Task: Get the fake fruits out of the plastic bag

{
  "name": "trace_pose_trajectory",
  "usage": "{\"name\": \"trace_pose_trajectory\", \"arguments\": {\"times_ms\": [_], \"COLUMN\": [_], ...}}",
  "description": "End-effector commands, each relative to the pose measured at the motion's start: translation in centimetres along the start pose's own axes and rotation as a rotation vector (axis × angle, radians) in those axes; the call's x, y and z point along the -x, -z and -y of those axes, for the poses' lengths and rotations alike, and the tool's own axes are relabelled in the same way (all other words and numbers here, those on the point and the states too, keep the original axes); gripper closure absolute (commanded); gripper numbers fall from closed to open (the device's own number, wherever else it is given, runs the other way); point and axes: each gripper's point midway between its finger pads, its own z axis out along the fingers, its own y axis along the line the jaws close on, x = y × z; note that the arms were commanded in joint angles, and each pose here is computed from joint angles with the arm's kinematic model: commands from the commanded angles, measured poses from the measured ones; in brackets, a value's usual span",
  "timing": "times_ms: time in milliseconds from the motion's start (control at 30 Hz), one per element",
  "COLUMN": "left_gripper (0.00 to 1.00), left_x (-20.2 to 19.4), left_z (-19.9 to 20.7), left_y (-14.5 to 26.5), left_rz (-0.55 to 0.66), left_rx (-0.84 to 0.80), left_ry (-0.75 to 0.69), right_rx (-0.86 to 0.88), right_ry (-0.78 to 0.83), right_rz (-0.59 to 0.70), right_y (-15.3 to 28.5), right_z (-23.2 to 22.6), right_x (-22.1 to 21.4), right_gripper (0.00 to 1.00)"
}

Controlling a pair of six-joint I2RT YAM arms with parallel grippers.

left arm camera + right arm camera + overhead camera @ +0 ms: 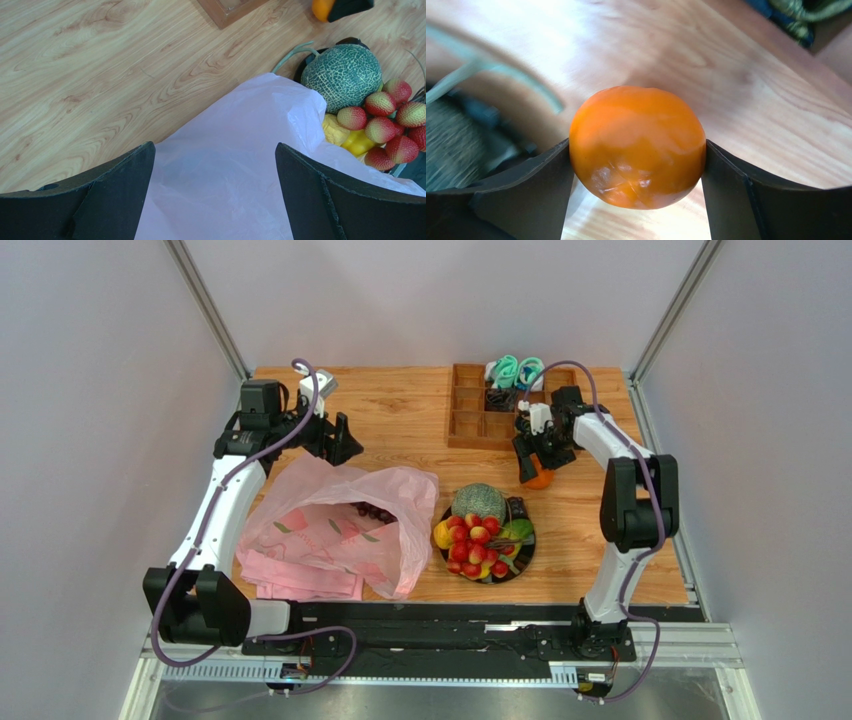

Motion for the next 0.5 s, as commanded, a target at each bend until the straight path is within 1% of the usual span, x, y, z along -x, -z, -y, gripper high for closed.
{"name": "trace_pose_trajectory", "arguments": {"times_ms": [0,167,267,367,433,467], "left_gripper": [0.01,0.01,0.01,0.01,0.01,0.01], "left_x": [1.7,1.6,1.8,1.9,1.8,1.8], "left_z": [0.0,0.1,0.1,0.1,0.1,0.1], "left_y": [0.3,0.3,0.3,0.5,0.5,0.5], "left_rz": [0.036,0.036,0.04,0.043,0.041,0.041], "left_rx": [0.0,-0.003,-0.004,0.001,0.001,-0.001], "left_ry": [-0.048,-0.045,-0.047,-0.051,-0.05,-0.051], "right_rx": [0.087,0.181,0.189,0.172,0.174,0.173], "right_ry": [0.141,0.214,0.218,0.217,0.235,0.272], "right_rz": [0.214,0.232,0.2,0.138,0.096,0.084], "right_y": [6.3,9.0,9.6,9.4,9.1,9.0], "right_z": [-3.7,-7.0,-7.9,-8.2,-8.7,-8.7], "right_x": [2.1,-0.9,-3.2,-6.5,-9.3,-10.2], "right_gripper": [0.42,0.41,0.41,0.4,0.4,0.4]}}
